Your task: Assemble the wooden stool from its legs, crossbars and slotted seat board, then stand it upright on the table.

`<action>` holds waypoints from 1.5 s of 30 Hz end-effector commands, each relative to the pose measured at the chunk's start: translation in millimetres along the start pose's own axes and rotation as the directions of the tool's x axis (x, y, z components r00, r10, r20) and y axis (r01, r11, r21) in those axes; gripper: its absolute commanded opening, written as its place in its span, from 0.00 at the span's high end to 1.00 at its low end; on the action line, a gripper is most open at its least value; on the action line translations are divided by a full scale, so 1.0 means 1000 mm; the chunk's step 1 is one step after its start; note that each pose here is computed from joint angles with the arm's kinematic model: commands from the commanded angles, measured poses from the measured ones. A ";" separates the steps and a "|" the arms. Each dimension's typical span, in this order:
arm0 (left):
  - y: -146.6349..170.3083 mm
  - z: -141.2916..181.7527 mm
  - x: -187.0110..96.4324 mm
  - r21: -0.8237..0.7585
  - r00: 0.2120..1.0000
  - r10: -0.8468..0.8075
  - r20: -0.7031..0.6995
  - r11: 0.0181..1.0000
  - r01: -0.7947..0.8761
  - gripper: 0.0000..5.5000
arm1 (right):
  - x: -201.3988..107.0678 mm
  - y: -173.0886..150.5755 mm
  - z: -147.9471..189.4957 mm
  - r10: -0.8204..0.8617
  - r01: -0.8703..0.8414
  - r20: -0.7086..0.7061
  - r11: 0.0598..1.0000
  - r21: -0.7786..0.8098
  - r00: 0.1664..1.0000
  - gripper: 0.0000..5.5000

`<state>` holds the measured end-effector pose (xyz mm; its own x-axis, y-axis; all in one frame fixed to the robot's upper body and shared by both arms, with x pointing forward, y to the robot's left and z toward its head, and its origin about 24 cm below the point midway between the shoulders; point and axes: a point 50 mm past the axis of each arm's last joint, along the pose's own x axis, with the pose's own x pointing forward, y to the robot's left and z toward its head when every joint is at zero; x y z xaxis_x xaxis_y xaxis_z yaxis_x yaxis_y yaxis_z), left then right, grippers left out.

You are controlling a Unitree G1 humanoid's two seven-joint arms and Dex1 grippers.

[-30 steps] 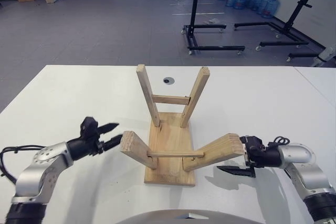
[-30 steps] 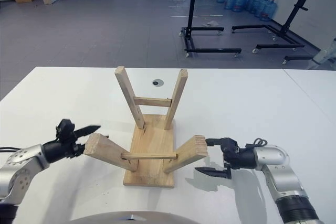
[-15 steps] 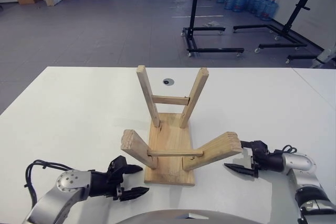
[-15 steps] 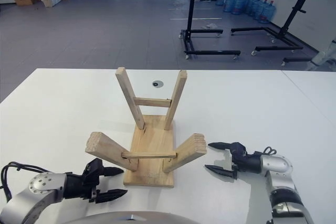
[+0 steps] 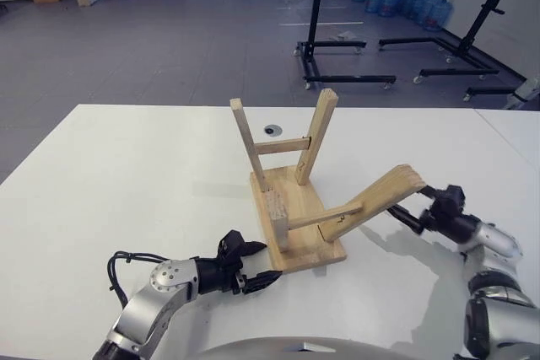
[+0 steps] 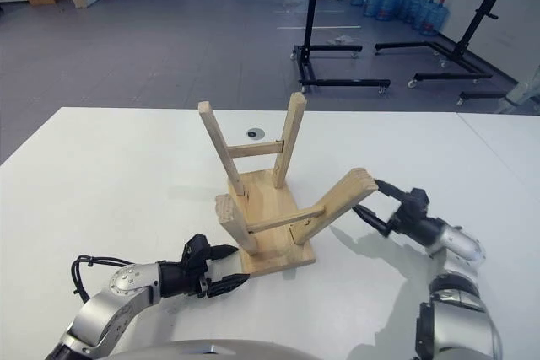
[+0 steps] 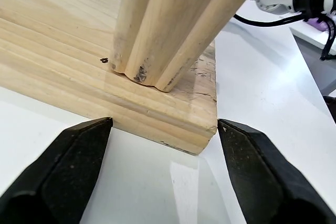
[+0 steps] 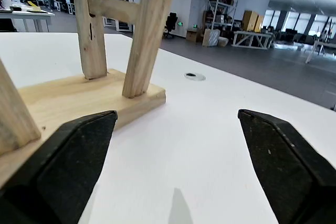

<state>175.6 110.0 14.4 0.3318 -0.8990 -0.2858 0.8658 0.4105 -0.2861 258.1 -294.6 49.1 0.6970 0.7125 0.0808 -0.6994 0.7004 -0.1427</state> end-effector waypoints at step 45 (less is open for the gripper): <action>0.051 0.004 0.055 -0.014 0.987 0.156 -0.026 0.988 -0.157 0.34 | 0.082 0.065 0.164 -0.252 0.503 0.506 0.735 -0.454 0.825 0.23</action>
<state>246.5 77.7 2.7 0.4739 -0.8377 -0.2715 0.8139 0.5343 -0.2281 247.1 -189.6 210.0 0.6754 0.4050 0.6162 -0.1106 0.8819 -0.4583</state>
